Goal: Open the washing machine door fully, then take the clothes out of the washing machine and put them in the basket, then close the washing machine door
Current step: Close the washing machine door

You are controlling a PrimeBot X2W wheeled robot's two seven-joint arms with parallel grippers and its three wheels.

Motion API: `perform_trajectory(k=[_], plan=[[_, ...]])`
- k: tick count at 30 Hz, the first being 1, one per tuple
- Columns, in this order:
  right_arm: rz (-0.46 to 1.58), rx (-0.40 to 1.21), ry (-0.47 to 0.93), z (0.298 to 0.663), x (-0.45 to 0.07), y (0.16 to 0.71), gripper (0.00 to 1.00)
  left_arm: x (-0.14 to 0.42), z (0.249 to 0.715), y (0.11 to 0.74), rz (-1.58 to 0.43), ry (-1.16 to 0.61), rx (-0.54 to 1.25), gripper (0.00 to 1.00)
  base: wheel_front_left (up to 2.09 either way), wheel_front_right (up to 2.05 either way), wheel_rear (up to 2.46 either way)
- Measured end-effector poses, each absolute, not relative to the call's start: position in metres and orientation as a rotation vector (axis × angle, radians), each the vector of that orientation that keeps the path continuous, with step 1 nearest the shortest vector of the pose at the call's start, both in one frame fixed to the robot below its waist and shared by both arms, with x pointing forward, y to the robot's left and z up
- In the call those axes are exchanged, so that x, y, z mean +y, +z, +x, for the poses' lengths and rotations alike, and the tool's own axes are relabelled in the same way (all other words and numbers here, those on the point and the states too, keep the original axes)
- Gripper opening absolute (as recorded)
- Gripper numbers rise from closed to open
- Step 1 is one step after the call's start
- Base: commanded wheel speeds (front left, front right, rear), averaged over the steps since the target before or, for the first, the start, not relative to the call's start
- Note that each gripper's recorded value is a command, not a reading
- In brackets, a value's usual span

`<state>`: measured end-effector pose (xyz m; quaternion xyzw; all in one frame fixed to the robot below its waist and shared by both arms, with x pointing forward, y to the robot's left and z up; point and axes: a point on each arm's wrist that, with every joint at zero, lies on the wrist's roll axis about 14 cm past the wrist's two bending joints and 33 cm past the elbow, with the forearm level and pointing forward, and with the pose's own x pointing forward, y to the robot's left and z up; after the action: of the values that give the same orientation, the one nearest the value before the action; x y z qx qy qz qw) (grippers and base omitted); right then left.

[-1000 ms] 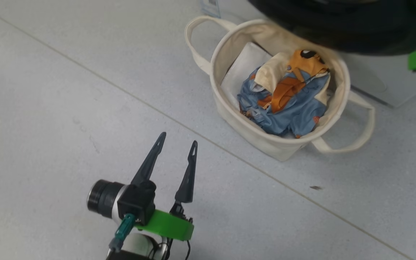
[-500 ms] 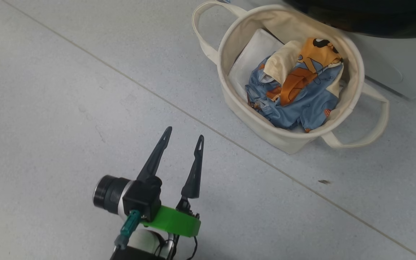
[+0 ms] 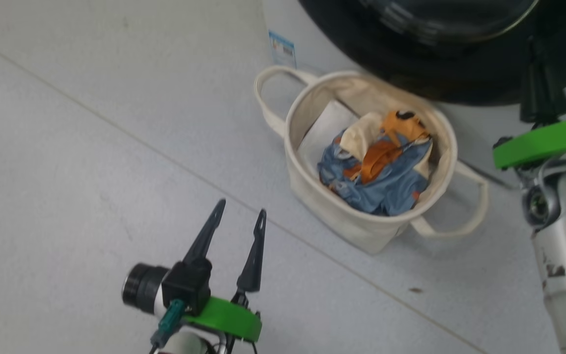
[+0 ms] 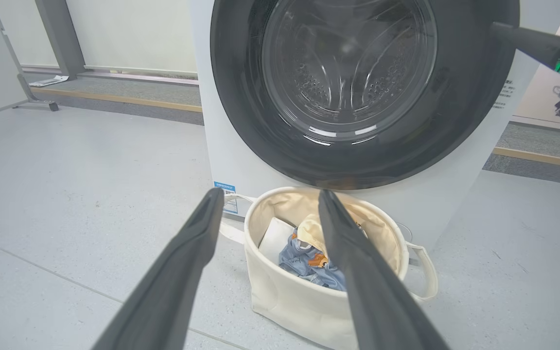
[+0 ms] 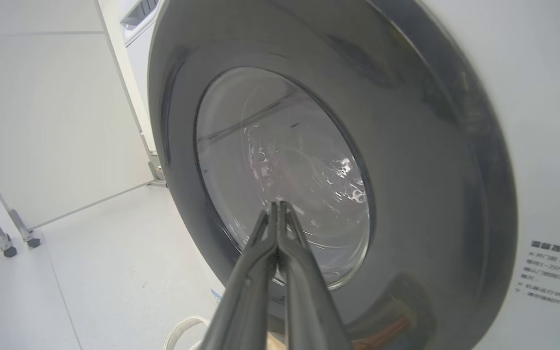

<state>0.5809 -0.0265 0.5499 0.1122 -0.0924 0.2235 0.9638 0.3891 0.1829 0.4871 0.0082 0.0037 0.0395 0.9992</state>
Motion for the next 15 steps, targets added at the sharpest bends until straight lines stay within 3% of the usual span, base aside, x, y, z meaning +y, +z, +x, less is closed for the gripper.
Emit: perform_trajectory(k=[5,15], plan=[[0.221,-0.253,0.485,0.543,-0.022,0.584,0.00,0.187,0.367,0.493,0.007,0.086,-0.010,1.00,0.00,0.00,0.00],[0.205,-0.279,0.450,0.476,-0.039,0.592,0.00,0.191,0.345,0.513,0.009,0.068,-0.077,1.00,0.00,0.00,0.00]])
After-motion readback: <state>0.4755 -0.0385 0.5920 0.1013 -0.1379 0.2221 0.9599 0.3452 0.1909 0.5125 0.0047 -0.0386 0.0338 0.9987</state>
